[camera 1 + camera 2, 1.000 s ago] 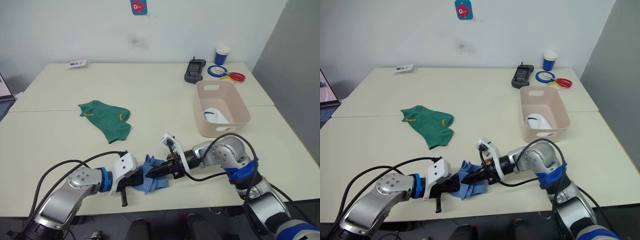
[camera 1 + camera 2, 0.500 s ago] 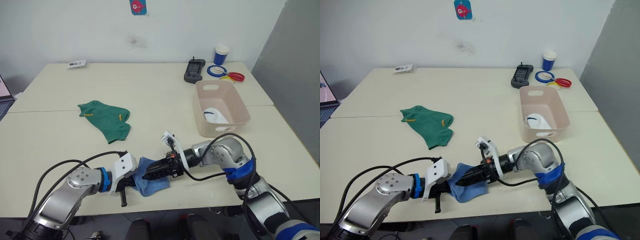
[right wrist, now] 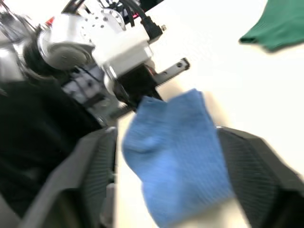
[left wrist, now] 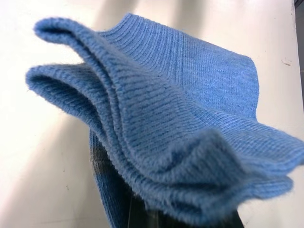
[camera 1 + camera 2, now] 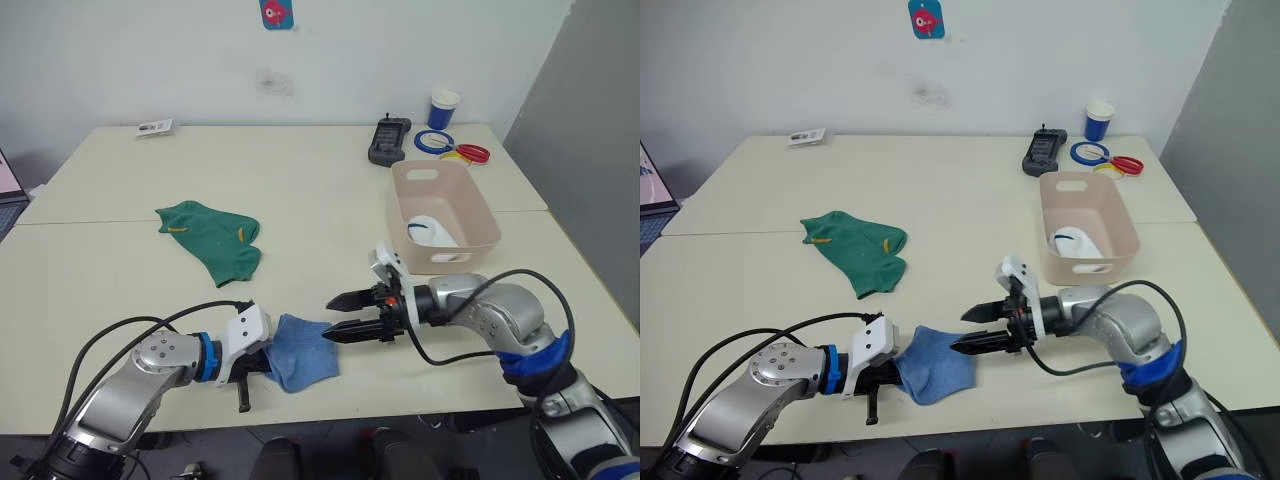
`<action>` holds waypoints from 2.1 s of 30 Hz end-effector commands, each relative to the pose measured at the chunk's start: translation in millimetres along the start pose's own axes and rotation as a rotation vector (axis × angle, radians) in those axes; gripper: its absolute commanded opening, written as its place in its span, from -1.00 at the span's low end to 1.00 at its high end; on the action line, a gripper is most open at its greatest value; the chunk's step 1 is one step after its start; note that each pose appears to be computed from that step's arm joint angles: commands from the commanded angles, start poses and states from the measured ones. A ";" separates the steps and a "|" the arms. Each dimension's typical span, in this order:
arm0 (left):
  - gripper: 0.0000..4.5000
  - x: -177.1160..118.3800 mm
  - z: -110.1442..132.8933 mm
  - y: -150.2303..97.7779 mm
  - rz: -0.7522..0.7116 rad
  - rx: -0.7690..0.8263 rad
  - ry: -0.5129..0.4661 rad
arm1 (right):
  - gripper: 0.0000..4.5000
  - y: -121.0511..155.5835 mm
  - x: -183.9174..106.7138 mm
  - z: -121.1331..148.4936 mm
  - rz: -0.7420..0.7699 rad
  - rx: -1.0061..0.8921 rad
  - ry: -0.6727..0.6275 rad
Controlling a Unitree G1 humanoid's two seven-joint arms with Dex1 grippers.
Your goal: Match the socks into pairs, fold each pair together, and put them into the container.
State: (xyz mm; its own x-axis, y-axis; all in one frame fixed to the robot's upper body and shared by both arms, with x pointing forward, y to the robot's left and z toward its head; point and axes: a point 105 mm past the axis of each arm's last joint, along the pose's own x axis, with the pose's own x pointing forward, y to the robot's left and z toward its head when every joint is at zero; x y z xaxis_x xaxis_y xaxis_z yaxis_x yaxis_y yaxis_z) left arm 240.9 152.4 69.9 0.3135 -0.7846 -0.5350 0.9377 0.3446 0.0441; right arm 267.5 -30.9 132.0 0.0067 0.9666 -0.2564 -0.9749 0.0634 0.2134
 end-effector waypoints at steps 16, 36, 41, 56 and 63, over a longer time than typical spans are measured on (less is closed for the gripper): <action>-1.00 -12.5 -0.5 13.7 0.010 -0.018 0.030 | -0.99 -10.8 17.9 -51.1 -0.044 -0.216 0.109; -1.00 -13.4 -6.1 9.2 0.013 -0.037 0.038 | -0.99 -15.6 8.2 -32.3 -0.052 -0.259 0.090; -1.00 -13.5 -5.7 10.2 0.013 -0.036 0.039 | -0.99 -9.5 14.3 -23.8 -0.031 -0.216 0.021; -1.00 -14.7 -6.7 12.6 0.009 -0.031 0.050 | -0.99 -21.2 42.9 -52.7 -0.034 -0.219 0.098; -1.00 -32.7 7.3 16.4 0.015 -0.056 0.009 | -0.99 -22.2 50.3 -64.2 -0.032 -0.257 0.165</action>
State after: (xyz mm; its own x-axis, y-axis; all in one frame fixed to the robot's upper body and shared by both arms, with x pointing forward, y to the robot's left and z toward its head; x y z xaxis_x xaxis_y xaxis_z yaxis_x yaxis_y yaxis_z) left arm 245.3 173.3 78.1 0.3020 -0.7707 -0.5611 0.9287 0.3707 -0.0093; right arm 278.9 -0.8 65.8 0.0385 0.9292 -0.3676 -0.9984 0.0208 -0.0519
